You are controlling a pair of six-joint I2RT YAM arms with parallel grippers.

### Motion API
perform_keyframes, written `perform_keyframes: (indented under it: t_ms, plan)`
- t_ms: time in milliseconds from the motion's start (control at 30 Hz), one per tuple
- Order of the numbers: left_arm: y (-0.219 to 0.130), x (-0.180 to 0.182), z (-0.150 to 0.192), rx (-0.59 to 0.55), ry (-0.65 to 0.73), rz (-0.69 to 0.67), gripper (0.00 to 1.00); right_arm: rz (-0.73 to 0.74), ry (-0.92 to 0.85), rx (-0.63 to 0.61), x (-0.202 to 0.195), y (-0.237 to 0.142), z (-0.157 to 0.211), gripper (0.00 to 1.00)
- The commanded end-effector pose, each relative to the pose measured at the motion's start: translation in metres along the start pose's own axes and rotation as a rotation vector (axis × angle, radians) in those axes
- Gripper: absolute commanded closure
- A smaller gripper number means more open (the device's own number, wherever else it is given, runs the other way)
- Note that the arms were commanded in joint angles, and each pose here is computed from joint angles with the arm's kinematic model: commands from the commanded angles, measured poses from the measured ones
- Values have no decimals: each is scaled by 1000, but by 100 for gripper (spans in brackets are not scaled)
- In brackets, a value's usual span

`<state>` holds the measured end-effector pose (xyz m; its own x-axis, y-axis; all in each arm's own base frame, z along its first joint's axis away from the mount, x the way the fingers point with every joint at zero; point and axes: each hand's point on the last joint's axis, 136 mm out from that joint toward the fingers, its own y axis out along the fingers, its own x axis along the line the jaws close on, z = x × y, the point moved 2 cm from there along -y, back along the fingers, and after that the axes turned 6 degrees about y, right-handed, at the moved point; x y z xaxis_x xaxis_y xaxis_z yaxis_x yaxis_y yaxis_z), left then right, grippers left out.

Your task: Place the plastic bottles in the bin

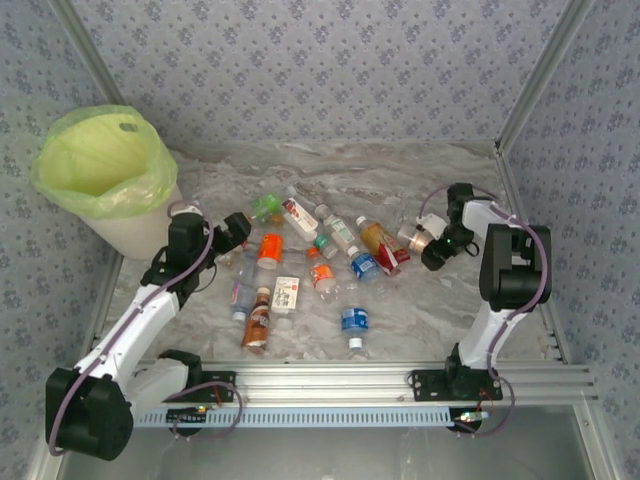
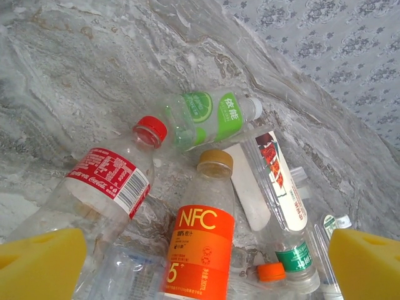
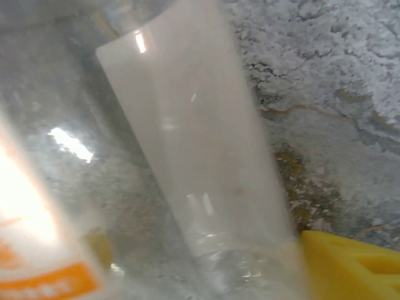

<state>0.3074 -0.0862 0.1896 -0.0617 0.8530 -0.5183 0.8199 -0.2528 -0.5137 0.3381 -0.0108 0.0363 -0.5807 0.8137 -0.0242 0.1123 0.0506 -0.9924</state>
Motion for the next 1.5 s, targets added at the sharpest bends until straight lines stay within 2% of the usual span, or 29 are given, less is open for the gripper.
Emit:
perform_keyframes:
  t_ms: [0,167,367,467,600,733,800,1067,1200,1300,1467]
  plan:
    - [-4,-10,-9,-15,24,28,1,13,-47,2,7,1,5,30]
    - [-2,-18,-13,-4,61,57,1,65,4,-95,7,-21,-1,39]
    - [3,-55,-23,-36,73,246,0,82,70,-254,20,-63,-13,48]
    - [4,-74,-29,-50,113,300,1,119,105,-380,24,-91,-27,49]
    - [8,-101,-28,-45,189,351,1,71,161,-570,48,-124,-52,51]
    - [16,-130,-26,-14,218,470,1,-18,201,-756,80,-148,-77,53]
    - [19,-145,-23,19,225,541,0,-83,211,-809,95,-154,-87,54]
    - [11,-225,4,148,351,832,1,-287,234,-846,161,-160,-113,54]
    - [12,-257,7,135,360,859,1,-329,268,-842,183,-156,-116,53]
    - [25,-267,4,137,314,813,1,-352,269,-848,196,-158,-119,53]
    - [40,-276,12,199,281,830,4,-361,242,-862,207,-162,-123,52]
